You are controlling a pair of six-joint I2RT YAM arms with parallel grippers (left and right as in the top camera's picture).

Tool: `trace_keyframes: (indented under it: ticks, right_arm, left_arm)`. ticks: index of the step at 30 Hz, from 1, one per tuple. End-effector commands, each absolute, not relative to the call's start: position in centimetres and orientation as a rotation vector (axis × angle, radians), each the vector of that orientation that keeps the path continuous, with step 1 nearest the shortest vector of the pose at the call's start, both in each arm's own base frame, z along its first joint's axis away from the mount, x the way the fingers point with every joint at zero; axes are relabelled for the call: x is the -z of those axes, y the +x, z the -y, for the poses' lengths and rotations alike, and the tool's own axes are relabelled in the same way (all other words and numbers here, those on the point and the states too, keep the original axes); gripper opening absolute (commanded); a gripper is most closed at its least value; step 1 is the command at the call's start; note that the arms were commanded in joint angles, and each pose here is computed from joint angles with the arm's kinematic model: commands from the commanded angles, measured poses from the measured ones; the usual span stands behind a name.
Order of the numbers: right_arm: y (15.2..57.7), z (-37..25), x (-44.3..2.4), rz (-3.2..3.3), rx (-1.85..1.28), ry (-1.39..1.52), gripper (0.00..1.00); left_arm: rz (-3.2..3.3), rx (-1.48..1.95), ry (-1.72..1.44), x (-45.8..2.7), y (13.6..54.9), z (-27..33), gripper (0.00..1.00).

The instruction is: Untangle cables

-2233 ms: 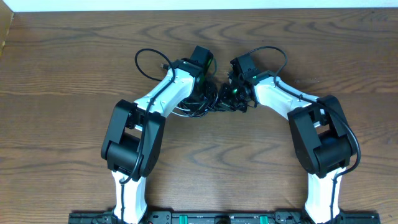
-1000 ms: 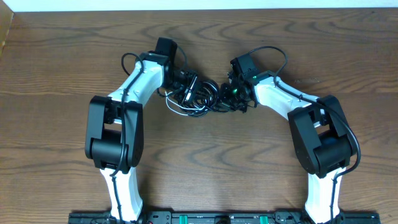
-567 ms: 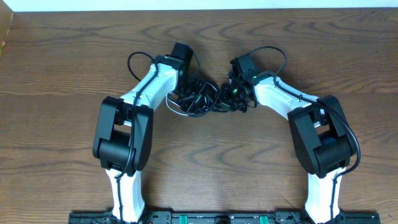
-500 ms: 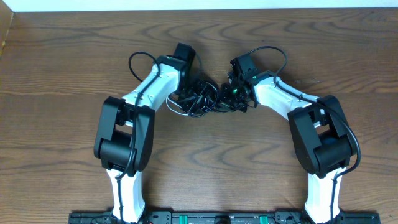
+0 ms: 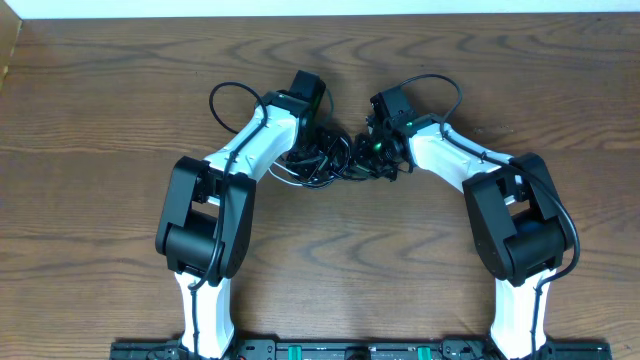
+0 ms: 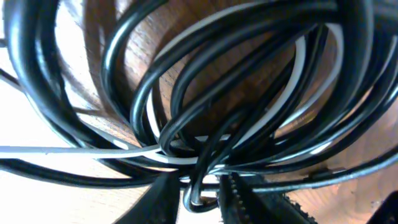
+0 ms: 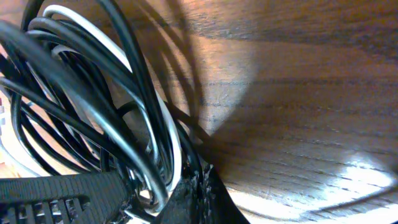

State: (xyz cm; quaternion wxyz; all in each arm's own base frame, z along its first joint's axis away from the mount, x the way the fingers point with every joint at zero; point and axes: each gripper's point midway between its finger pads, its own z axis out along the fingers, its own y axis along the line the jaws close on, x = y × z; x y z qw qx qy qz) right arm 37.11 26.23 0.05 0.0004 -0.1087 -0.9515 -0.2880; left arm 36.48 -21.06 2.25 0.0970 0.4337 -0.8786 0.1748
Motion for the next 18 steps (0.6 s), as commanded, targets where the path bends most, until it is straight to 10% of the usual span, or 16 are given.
trace_keyframes:
  ticks: [1,18]
  right_arm:
    - [36.0,-24.75,2.55,3.008,0.754,-0.372,0.01]
    - [36.0,-24.76,2.55,3.008,0.754,-0.372,0.02]
  left_arm:
    - [2.629,-0.444,1.311,-1.19,36.4,20.4,0.24]
    - [2.656,-0.417,1.326,-1.03,36.65,19.95,0.24]
